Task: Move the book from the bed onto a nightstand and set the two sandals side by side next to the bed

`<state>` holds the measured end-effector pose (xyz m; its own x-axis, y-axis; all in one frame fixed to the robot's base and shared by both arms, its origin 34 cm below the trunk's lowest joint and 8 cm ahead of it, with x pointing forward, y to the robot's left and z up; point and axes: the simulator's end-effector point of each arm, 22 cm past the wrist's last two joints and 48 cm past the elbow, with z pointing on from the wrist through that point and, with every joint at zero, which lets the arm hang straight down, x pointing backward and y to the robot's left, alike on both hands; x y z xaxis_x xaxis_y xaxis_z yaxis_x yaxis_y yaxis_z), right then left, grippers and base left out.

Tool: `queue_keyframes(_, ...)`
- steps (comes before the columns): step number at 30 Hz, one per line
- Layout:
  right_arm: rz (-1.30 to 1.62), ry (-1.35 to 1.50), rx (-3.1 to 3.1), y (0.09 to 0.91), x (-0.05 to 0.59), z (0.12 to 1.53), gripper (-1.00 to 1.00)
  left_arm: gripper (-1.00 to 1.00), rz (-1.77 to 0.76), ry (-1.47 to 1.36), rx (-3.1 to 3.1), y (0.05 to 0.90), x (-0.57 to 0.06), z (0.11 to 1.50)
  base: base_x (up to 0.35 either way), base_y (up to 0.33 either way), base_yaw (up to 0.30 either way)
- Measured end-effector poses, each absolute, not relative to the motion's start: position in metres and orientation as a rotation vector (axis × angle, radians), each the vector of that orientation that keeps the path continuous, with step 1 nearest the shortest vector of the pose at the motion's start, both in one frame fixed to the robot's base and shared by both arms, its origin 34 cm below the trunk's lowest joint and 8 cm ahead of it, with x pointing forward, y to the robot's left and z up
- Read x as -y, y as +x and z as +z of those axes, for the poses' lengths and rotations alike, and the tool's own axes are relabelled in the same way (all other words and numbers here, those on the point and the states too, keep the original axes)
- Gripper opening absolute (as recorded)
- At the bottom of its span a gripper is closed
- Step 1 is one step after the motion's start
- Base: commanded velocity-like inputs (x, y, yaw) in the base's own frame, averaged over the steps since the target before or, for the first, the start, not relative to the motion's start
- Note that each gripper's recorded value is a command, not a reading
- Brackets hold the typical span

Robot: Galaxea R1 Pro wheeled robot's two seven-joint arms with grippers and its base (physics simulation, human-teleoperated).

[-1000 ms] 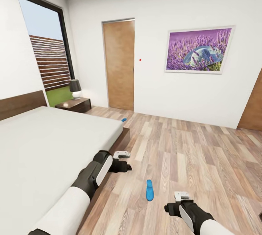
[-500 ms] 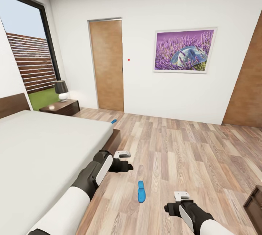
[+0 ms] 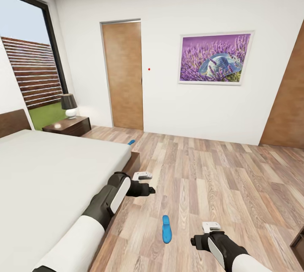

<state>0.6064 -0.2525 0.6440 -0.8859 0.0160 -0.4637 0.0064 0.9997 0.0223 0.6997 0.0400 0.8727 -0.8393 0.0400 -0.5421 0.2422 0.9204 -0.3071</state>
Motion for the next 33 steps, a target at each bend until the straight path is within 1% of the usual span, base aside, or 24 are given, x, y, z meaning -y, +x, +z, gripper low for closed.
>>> queue_keyframes(17, 0.027, 0.014, -2.66, 0.607, 0.252, 0.629, 1.0, 1.0, -0.498, 0.201, -2.514, 0.704, -0.04, 0.865, 0.009, 0.004, 0.0)
queue_keyframes(24, 0.027, 0.014, -2.656, 0.611, 0.252, 0.621, 1.0, 1.0, -0.51, 0.222, -2.432, 0.74, -0.036, 0.917, 0.0, 0.0, 0.0)
queue_keyframes(33, 0.033, 0.013, -2.693, 0.64, 0.251, 0.635, 1.0, 1.0, -0.504, 0.235, -2.37, 0.779, -0.036, 0.971, 0.0, 0.0, 0.0)
